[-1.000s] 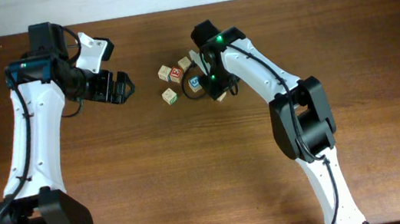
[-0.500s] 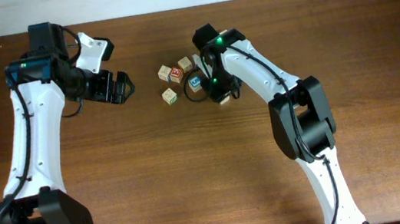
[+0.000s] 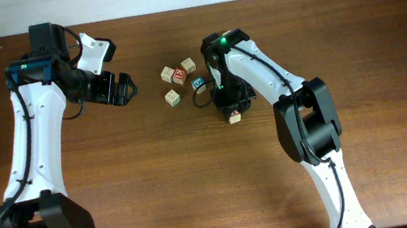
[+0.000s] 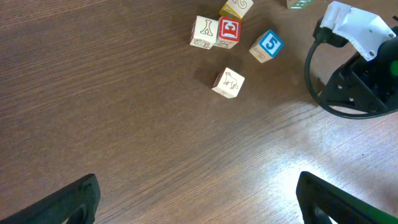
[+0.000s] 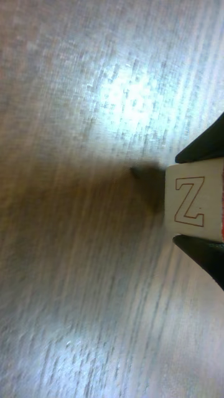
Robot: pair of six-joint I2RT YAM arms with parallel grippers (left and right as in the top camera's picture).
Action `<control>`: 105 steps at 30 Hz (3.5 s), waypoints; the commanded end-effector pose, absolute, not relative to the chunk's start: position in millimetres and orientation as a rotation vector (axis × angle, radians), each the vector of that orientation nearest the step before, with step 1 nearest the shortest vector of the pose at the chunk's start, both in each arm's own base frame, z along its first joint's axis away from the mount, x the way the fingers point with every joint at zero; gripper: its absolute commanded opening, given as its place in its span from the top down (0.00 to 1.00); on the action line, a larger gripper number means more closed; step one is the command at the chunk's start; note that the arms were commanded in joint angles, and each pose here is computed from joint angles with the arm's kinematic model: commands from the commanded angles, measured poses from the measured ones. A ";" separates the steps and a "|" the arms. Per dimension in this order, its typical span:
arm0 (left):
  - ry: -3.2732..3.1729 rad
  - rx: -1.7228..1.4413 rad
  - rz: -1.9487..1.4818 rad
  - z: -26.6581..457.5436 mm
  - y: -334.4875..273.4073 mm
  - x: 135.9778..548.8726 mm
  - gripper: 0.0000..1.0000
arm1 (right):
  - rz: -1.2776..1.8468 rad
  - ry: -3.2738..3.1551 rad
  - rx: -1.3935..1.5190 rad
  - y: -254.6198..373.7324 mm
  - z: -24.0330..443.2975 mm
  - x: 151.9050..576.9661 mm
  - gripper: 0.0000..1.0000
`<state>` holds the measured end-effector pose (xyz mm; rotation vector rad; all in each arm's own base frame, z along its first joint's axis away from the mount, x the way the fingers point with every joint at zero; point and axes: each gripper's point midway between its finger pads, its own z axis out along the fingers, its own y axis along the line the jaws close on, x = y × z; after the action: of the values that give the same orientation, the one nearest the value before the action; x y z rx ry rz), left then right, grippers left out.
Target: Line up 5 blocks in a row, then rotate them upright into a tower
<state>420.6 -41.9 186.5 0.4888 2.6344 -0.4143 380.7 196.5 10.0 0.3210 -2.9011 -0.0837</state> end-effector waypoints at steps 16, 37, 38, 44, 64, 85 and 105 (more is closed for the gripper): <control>2.608 0.499 -0.421 194.3 -43.6 424.6 0.01 | -0.090 -2.854 0.240 197.2 3.9 367.0 0.42; 2.609 0.498 -0.420 194.2 -43.5 424.5 0.01 | -0.406 -3.355 0.569 261.0 88.9 489.7 0.42; 2.609 0.499 -0.420 194.2 -43.5 424.5 0.01 | -0.400 -3.345 0.579 261.0 78.0 488.6 0.44; 2.609 0.499 -0.420 194.2 -43.5 424.5 0.01 | -0.415 -3.288 0.694 263.1 35.6 479.8 0.46; 2.610 0.498 -0.417 194.0 -43.1 424.6 0.01 | -0.453 -3.301 0.895 282.1 25.9 488.6 0.41; 2.610 0.498 -0.417 194.0 -43.1 424.6 0.01 | -0.236 -3.375 0.757 276.4 12.6 492.9 0.62; 2.610 0.498 -0.417 194.0 -43.1 424.6 0.01 | -0.221 -3.237 0.454 261.5 17.8 452.8 0.78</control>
<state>420.7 -41.8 186.4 0.4881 2.6349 -0.4134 464.8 260.4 22.3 0.5255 -3.2824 -0.2046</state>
